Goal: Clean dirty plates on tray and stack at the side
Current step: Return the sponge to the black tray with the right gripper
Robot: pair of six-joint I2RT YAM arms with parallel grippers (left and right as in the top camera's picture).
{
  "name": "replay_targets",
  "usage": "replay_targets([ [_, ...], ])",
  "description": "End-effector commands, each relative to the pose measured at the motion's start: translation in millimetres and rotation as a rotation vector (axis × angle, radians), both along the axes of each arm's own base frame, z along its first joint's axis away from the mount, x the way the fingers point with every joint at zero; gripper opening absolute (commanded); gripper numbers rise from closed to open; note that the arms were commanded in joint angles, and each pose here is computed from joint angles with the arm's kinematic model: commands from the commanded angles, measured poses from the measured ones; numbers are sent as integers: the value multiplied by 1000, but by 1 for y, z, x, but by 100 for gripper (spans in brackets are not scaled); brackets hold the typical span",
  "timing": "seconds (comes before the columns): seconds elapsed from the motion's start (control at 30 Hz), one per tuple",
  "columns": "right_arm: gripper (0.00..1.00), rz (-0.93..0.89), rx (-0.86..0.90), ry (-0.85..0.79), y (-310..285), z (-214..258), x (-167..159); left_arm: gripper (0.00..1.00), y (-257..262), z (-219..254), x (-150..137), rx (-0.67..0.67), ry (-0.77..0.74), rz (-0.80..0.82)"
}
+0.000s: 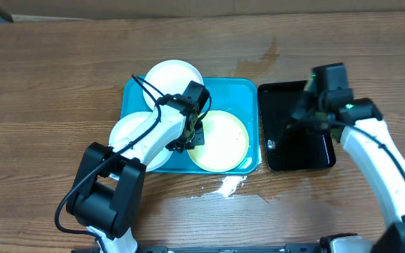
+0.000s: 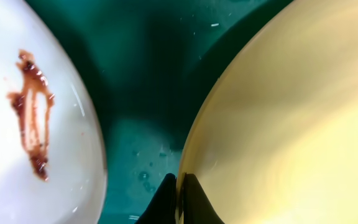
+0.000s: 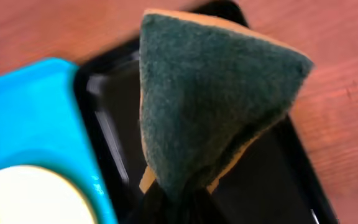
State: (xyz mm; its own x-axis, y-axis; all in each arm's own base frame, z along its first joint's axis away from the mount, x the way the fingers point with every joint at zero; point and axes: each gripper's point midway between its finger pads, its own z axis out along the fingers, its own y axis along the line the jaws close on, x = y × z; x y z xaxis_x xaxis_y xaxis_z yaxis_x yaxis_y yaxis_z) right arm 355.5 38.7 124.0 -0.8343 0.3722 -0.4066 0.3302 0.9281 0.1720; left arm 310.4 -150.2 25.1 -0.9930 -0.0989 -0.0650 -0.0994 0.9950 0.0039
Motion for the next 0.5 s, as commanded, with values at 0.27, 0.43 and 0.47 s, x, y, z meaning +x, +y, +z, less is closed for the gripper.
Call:
replay_targets([
  [0.27, 29, -18, 48, 188, -1, -44, -16, 4, -20, 78, 43, -50, -142, -66],
  [0.43, 41, -21, 41, 266, -2, -68, -23, 4, -29, 95, 50, -132, -148, -63],
  [0.47, 45, -21, 40, 276, -2, -71, -23, 4, -27, 95, 51, -136, -146, -57],
])
